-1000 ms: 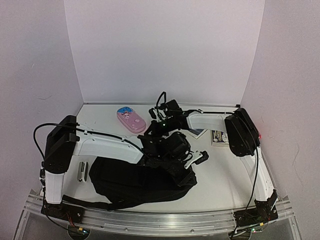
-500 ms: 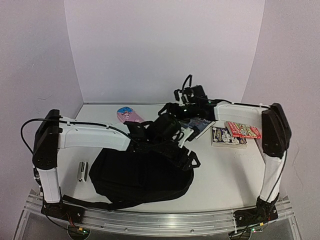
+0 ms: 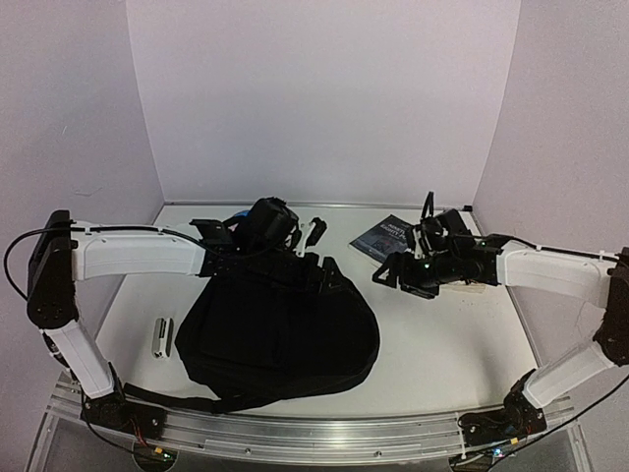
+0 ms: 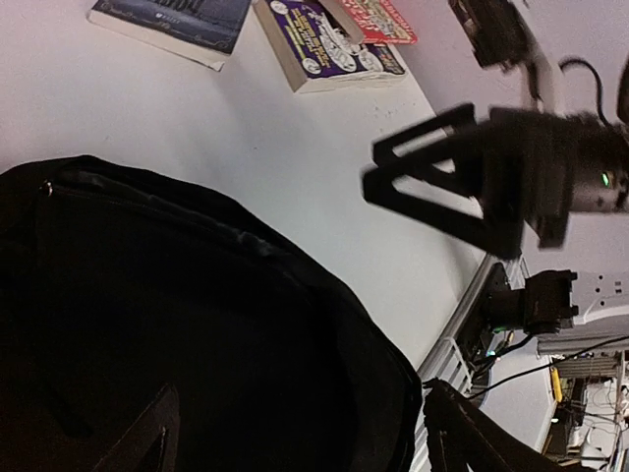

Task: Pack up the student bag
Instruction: Adjust the student bag at the center of the board.

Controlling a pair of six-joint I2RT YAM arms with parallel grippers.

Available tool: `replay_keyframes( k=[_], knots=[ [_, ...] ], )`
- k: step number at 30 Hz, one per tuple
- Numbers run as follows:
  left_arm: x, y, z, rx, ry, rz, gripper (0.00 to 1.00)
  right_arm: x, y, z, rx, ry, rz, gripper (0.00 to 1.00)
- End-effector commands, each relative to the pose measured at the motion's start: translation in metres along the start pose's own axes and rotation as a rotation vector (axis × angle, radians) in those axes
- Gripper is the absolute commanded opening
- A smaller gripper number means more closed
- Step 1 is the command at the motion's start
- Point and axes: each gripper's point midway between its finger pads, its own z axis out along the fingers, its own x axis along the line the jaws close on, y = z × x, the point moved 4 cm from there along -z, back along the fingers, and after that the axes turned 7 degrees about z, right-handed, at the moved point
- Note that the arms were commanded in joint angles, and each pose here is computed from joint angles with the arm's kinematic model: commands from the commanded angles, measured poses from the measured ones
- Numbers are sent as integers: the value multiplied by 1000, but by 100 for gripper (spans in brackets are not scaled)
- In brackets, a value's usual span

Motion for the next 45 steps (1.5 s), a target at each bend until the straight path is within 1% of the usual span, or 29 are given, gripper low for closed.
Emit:
replay_keyframes(
  k=[1, 5, 8, 10, 15, 18, 21, 22, 25, 27, 33, 36, 39, 43, 45],
  knots=[
    [13, -5, 14, 30, -8, -131, 86, 12, -33, -21, 40, 48, 32, 79],
    [14, -7, 27, 51, -28, -159, 86, 19, -52, -18, 65, 46, 21, 79],
    [17, -11, 33, 66, -27, -175, 85, 19, -63, -9, 85, 17, 10, 74],
    [19, -13, 36, 69, -17, -179, 85, 18, -68, -3, 94, -7, 5, 68],
    [24, -13, 43, 79, 1, -182, 86, 13, -74, 11, 107, -62, -3, 46],
    [26, -13, 52, 82, 4, -187, 85, 10, -73, 14, 88, -88, 7, 31],
    [27, -11, 59, 72, -3, -179, 84, 5, -70, 11, 55, -107, 30, 12],
    [28, -10, 61, 67, -5, -178, 84, 4, -70, 10, 46, -111, 36, 9],
    [27, -4, 67, 57, -8, -165, 84, 3, -70, 8, 38, -113, 43, 1],
    [27, 0, 72, 54, -10, -158, 85, 2, -70, 7, 37, -113, 44, 0],
    [32, 6, 87, 25, 7, -156, 87, 2, -70, 5, 34, -109, 45, 0],
    [38, 6, 95, 35, 30, -165, 85, 4, -69, 2, 27, -99, 45, 0],
    [40, 4, 101, 40, 30, -175, 79, 7, -67, -1, 18, -87, 40, 0],
    [44, 5, 109, 37, 44, -180, 66, 7, -66, -4, 11, -79, 38, 0],
    [47, 5, 112, 39, 64, -185, 58, 7, -65, -5, 8, -76, 38, 0]
  ],
)
